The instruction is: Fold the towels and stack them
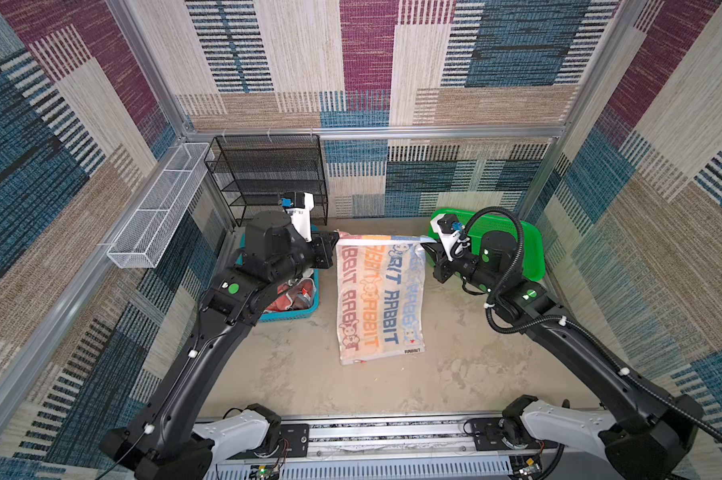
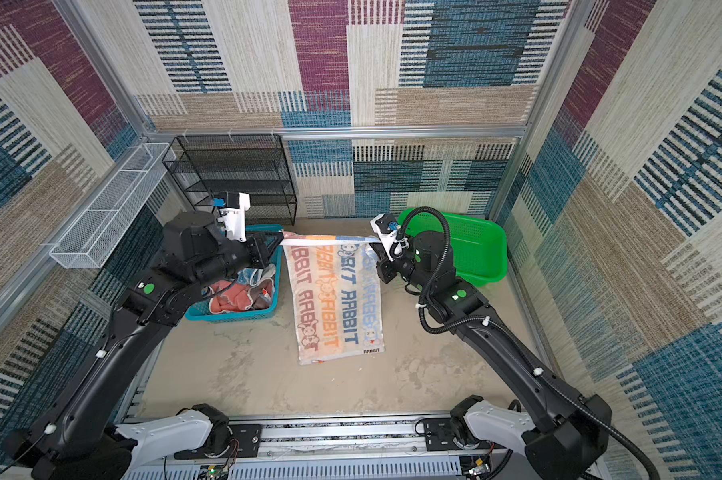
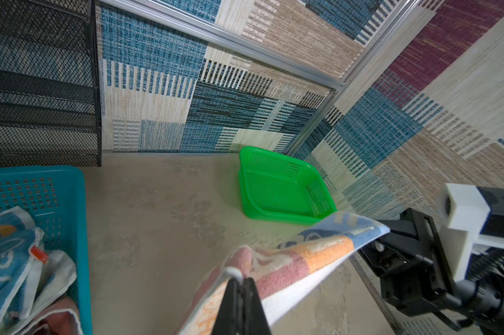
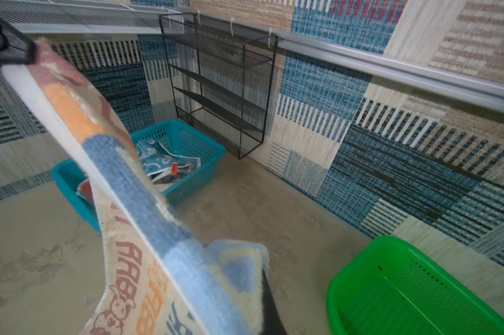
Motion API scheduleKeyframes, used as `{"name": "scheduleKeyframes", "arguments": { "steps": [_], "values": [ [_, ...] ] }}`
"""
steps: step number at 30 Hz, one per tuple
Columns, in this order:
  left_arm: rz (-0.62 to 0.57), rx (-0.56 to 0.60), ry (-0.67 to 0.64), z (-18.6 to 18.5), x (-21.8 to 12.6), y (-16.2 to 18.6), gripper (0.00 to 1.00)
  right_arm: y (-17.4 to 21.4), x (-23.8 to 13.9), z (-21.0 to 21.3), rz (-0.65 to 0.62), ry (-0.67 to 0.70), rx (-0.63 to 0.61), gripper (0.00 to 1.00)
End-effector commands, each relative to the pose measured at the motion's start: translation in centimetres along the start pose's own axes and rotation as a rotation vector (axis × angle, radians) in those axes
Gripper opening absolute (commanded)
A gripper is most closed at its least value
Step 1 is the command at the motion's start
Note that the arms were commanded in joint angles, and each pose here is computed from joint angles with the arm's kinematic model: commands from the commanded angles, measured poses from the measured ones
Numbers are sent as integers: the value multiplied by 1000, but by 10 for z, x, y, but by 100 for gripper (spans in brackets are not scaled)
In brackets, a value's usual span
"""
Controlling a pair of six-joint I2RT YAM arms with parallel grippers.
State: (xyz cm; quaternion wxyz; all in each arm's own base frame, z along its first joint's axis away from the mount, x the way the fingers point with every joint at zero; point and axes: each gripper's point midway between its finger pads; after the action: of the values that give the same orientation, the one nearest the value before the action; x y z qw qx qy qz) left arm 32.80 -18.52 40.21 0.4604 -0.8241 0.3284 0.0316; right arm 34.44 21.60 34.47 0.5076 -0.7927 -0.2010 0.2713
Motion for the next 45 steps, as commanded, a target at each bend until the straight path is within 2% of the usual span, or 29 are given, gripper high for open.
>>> {"name": "scheduleKeyframes", "arguments": {
  "steps": [1, 8, 20, 24, 32, 45],
  "values": [
    [-71, 59, -114, 23, 24, -13, 0, 11, 19, -16, -2, 50, -9, 0],
    [-23, 56, -281, 77, 82, 18, 0, 74, 65, -16, 120, 42, 32, 0],
    [57, 57, -341, 107, 138, 47, 0, 155, 117, -15, 301, 66, 44, 0],
    [99, 38, -354, 116, 141, 64, 0, 177, 120, -9, 347, 56, 17, 0],
    [195, -47, -373, 133, 124, 109, 0, 218, 96, 10, 443, 23, -40, 0],
    [287, -102, -330, 126, 88, 157, 0, 218, 47, 51, 427, -67, 182, 0]
  ]
}}
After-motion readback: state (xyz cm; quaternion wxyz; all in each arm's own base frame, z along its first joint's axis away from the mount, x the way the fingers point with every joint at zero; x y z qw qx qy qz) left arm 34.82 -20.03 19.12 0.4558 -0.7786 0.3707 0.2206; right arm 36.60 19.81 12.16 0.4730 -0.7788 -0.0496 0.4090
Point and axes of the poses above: each gripper's point midway between its finger pads, its own x axis out along the fingers, its own z axis along the line the jaws close on, y = z × x, and after that the axes turned 13 degrees about -x, right-handed
